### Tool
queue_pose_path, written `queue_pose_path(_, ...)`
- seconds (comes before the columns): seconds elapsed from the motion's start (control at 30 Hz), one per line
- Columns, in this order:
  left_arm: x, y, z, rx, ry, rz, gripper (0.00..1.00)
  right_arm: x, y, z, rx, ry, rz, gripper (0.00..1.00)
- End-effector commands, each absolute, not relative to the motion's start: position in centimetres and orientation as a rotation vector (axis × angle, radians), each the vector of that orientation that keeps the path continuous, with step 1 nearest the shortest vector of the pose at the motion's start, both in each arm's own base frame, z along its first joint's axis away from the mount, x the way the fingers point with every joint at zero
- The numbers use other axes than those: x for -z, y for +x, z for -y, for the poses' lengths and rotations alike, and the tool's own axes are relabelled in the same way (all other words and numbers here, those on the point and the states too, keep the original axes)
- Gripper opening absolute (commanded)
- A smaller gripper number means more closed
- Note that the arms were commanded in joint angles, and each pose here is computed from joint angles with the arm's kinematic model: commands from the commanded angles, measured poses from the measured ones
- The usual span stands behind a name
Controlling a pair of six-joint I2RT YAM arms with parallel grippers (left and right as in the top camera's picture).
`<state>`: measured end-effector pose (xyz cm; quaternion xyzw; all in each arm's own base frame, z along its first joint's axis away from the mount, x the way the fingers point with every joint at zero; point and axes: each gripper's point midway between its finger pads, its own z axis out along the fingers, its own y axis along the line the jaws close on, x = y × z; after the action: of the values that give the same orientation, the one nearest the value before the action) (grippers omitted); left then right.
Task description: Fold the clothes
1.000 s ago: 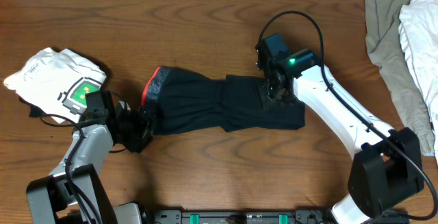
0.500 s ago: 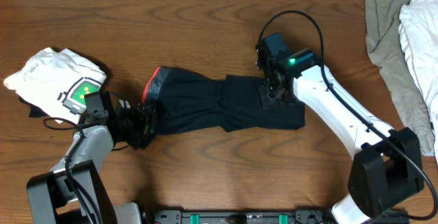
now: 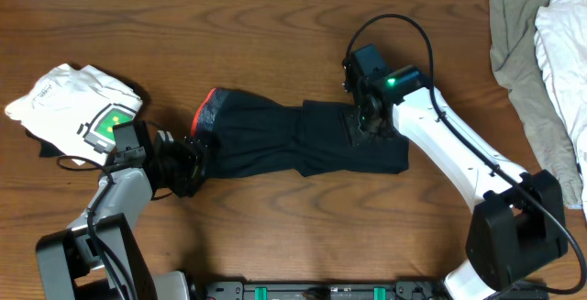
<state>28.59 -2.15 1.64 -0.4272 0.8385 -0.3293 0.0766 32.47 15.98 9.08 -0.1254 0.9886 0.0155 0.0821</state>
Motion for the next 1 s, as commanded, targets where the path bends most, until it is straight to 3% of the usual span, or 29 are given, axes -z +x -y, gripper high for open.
queue_pose_path(0.0,-0.2,27.9,0.7,0.840,-1.319,-2.534,0.76,-8.5,32.5,-15.5,-0.019,-0.387,-2.965,0.63)
queue_pose_path(0.23,-0.4,28.5,0.5,0.837,-1.292,-2.517,0.73,-8.5,32.4,-15.4,-0.017,-0.387,-2.969,0.62)
queue_pose_path(0.3,-0.5,28.9,0.3,0.835,-1.275,-2.502,0.59,-8.5,32.1,-15.3,-0.012,-0.389,-2.979,0.61)
queue_pose_path(0.43,-0.5,29.5,-0.4,0.788,-1.242,-2.482,0.07,-8.4,31.8,-15.2,-0.006,-0.390,-2.995,0.57)
queue_pose_path(0.7,-1.8,30.6,-2.8,0.669,-1.130,-2.460,0.06,-10.3,31.7,-12.6,-0.010,-0.177,-3.009,0.54)
queue_pose_path(0.97,-9.0,33.2,-7.7,0.564,-1.037,-2.273,0.06,-13.8,31.5,-6.0,-0.113,0.110,-2.981,0.59)
